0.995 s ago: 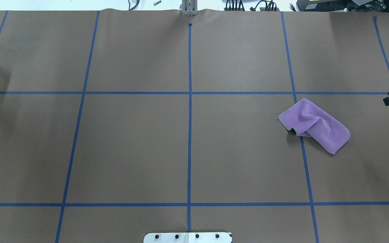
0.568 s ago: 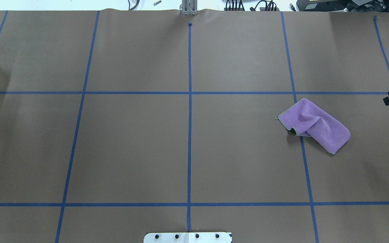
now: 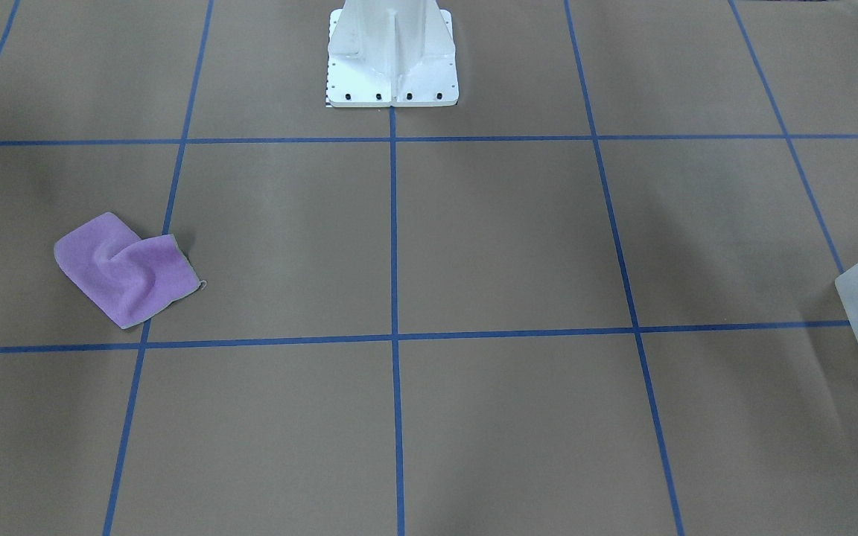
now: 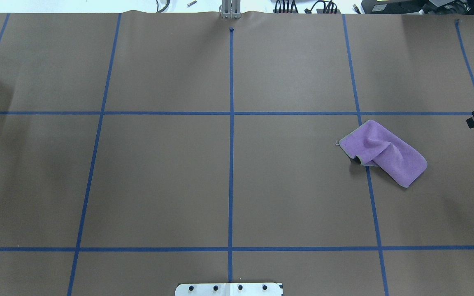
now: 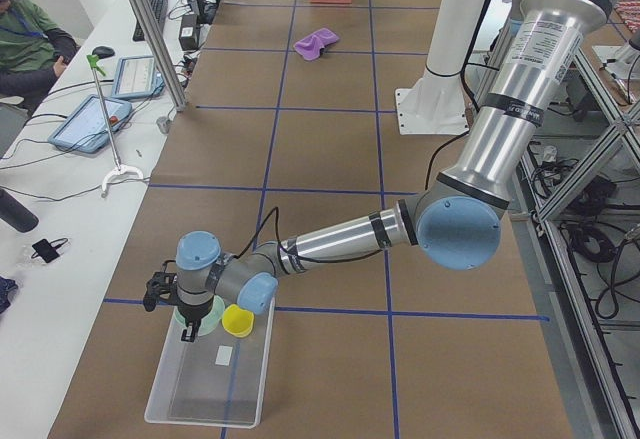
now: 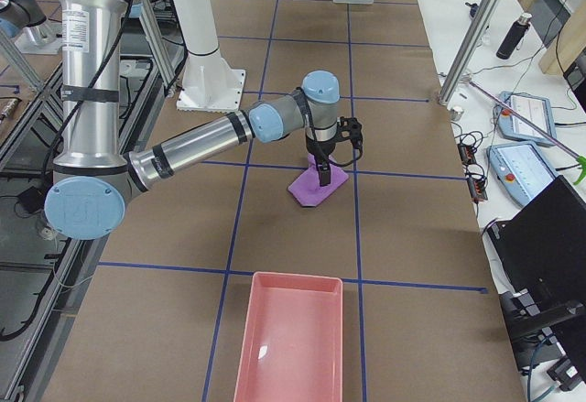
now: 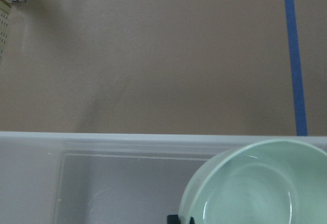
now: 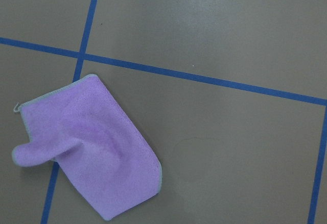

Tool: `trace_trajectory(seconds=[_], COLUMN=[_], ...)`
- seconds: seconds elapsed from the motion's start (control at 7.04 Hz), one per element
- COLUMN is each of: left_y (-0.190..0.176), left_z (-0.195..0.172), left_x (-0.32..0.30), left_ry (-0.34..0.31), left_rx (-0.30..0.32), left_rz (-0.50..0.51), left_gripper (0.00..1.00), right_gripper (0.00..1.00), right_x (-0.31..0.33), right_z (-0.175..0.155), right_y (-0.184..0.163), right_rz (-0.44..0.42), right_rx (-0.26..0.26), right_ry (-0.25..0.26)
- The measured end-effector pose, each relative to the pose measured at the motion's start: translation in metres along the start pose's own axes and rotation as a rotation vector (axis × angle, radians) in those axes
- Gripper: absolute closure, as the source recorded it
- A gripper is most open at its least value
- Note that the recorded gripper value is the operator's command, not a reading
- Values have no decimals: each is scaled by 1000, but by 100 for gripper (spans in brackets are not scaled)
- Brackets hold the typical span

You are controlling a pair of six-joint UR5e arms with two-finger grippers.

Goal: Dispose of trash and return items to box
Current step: 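Lower the green bowl into the clear bin and open the left gripper, then move the right gripper over the purple cloth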

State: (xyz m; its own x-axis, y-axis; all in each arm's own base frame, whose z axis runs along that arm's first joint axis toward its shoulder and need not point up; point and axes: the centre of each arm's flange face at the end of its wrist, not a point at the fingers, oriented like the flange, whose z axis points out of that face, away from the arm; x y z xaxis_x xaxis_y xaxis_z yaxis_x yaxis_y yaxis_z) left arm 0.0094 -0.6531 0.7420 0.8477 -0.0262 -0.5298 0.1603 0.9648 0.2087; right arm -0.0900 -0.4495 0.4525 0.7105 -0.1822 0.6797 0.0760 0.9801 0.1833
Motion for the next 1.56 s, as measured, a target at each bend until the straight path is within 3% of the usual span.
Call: trace_trajectory(seconds=[0.14, 0.28, 0.71, 1.14, 1.42, 1.56], left_y=[5, 10, 1, -30, 1, 26], left_z=[8, 15, -1, -116, -182, -206], left_x=[9, 18, 25, 28, 49, 54], left_ry=[-11, -22, -10, 100, 207, 221], left_rx=[4, 11, 10, -66, -111, -160], left_rz=[21, 51, 156, 180, 138, 124], left_gripper=[10, 1, 1, 1, 1, 1], right_gripper=[0, 0, 0, 0, 0, 0], right_x=[-1, -1, -3, -4, -6, -11], right_z=[0, 0, -2, -4, -5, -8], right_y=[0, 0, 0, 0, -1, -5], right_rz=[-1, -2, -6, -6, 3, 24], right_rx=[0, 1, 5, 7, 11, 18], right_ry=[0, 0, -2, -4, -6, -10])
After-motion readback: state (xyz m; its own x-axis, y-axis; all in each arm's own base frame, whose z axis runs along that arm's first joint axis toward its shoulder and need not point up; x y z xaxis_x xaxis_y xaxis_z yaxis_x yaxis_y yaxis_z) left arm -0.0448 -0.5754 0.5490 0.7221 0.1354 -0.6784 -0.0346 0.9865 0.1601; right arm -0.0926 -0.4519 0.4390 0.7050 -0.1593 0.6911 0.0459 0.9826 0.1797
